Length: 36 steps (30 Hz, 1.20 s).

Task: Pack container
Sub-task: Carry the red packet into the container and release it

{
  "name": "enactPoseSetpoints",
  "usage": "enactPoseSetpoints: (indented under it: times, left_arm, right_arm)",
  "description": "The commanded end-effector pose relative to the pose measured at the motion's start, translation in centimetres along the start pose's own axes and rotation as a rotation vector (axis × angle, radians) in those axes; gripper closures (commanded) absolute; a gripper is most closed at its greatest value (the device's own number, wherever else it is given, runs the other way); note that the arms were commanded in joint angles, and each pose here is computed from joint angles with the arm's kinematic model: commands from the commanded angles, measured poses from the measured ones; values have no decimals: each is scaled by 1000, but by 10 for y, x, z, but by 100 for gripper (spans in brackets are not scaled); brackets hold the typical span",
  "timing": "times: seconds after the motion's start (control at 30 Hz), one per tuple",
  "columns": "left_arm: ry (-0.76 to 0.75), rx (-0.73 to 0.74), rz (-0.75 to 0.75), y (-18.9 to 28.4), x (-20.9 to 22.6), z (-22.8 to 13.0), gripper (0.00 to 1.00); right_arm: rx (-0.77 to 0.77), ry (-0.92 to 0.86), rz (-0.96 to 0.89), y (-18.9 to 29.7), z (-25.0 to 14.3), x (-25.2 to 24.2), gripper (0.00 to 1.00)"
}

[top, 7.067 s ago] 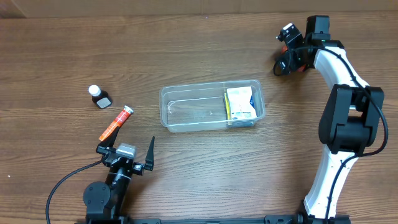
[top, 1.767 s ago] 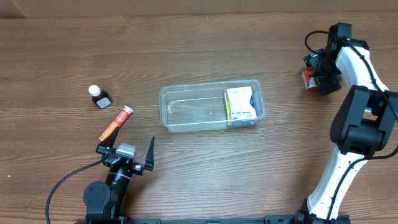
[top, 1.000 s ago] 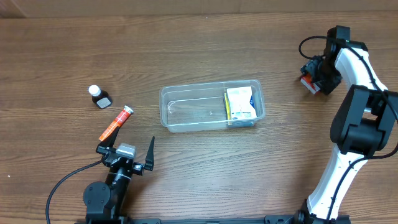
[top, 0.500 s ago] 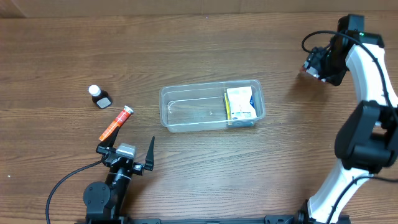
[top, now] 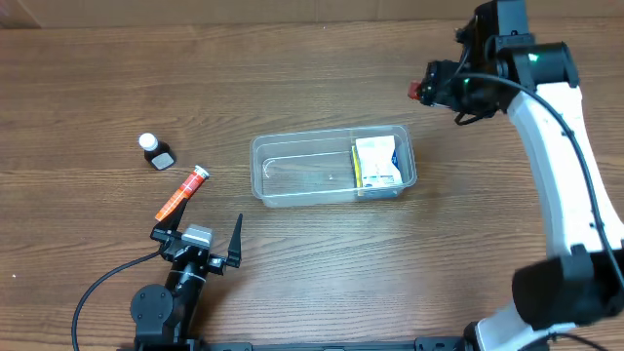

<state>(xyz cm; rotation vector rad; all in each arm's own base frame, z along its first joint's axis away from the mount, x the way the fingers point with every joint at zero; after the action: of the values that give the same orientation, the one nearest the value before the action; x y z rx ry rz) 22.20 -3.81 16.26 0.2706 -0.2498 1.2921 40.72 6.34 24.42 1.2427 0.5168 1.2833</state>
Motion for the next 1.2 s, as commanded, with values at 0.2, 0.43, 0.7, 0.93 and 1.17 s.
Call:
enactPoseSetpoints:
  times: [0.2, 0.43, 0.7, 0.93, 1.17]
  left_arm:
    - [-10, -2, 18, 1, 3, 0, 0]
    - [-10, -2, 18, 1, 3, 0, 0]
    - [-10, -2, 18, 1, 3, 0, 0]
    - [-10, -2, 18, 1, 3, 0, 0]
    - [-10, -2, 18, 1, 3, 0, 0]
  right_arm:
    - [33, 167, 64, 56, -81, 68, 25]
    - [29, 148, -40, 32, -127, 87, 24]
    - [-20, 134, -57, -25, -147, 90, 24]
    - [-55, 141, -50, -62, -152, 84, 24]
    - [-102, 176, -34, -72, -143, 92, 24]
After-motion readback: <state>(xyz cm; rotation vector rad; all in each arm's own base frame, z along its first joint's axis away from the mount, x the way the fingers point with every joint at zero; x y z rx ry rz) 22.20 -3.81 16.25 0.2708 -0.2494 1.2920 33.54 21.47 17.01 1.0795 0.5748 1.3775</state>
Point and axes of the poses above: each gripper's point midway between its finger pads, its own y axis back along the fingers, its own x axis along the line the jaws close on, z = x × y, the point moved 2 cm from there along y, back along the fingers, and after that the axes turned 13 degrees about -y, right-handed, at the moved point
